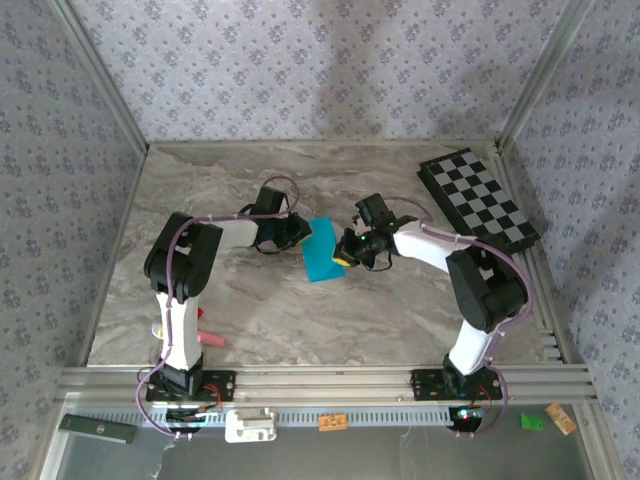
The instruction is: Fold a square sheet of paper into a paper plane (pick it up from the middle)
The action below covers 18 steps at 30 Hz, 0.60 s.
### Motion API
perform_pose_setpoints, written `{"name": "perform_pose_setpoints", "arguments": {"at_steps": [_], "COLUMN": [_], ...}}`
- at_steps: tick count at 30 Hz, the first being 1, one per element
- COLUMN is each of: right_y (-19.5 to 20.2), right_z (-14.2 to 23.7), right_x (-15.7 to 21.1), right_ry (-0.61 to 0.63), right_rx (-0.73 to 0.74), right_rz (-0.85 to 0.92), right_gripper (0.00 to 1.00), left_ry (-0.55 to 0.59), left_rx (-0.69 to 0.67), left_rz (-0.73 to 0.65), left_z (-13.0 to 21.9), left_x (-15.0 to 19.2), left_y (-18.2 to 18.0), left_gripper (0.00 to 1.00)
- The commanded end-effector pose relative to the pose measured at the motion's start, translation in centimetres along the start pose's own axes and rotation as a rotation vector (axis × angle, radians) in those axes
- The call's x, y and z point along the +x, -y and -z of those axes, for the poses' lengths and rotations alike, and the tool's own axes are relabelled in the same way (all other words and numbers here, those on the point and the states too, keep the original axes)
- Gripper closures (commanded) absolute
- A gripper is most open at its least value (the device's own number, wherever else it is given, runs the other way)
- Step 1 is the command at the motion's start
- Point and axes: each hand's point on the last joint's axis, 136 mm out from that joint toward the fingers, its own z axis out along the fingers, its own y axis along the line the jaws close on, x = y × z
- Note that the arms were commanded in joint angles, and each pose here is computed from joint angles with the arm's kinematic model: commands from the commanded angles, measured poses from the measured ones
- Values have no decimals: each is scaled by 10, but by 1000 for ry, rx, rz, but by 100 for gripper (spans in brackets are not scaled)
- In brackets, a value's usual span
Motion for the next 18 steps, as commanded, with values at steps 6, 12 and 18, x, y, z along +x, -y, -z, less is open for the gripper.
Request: {"name": "perform_pose_setpoints", "arguments": {"at_steps": [6, 12, 18], "right_y": [-12, -22, -23], "right_z": [-23, -36, -46], "right_x": [-2, -12, -18], "right_ry": [-26, 12, 37], "right_rx": [25, 5, -6], "right_rz": [31, 34, 21], "right_gripper": [100, 100, 100], "left_ry": [-46, -48, -49], "left_rx": [-56, -59, -58], "left_rz": [15, 16, 19], "left_z": [-9, -10, -10], "left_x": [13, 15, 15], "left_y": [-21, -24, -25], "left_gripper": [85, 86, 86]}}
